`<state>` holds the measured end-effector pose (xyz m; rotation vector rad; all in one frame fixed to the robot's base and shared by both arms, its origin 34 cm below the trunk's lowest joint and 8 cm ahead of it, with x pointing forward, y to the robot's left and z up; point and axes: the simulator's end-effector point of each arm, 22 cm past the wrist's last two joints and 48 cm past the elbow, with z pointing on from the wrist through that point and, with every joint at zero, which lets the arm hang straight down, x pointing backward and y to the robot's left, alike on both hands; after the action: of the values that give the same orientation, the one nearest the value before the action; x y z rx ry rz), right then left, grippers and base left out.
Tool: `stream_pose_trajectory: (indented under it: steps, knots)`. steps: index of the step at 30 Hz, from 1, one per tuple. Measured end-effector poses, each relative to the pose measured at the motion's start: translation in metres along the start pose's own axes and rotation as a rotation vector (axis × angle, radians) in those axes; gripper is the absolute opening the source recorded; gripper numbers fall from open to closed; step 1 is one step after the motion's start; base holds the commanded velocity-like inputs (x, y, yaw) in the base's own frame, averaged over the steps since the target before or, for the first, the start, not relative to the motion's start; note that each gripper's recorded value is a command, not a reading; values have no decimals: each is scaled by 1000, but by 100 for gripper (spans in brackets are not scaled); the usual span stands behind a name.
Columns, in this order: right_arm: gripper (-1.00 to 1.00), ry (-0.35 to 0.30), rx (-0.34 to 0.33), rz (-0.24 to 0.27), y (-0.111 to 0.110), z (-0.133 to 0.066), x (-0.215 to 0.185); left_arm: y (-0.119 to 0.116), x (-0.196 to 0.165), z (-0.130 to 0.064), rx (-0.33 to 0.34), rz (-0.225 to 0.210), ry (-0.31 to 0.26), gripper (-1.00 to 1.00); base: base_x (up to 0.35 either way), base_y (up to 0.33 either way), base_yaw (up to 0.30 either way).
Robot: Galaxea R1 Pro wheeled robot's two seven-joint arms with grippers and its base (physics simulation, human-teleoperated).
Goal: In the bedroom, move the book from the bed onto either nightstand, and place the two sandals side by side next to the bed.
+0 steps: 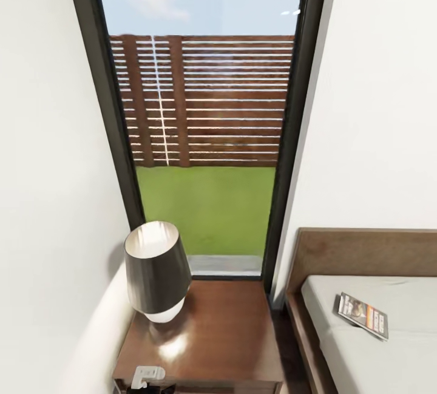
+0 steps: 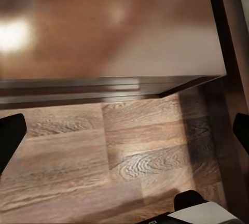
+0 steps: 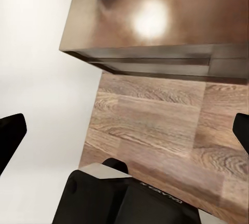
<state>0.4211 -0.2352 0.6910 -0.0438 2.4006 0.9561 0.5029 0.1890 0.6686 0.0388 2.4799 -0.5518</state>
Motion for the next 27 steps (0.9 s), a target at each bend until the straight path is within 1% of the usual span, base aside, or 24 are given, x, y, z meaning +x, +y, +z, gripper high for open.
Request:
stream_pose_trajectory:
  steps: [11, 21, 27]
  knots:
    - [100, 0, 0, 0, 0, 0, 0, 0, 0, 0, 0, 0, 1, 100, 253, 0, 0]
    - [100, 0, 0, 0, 0, 0, 0, 0, 0, 0, 0, 0, 1, 100, 59, 0, 0]
    - [100, 0, 0, 0, 0, 0, 0, 0, 0, 0, 0, 0, 1, 100, 235, 0, 0]
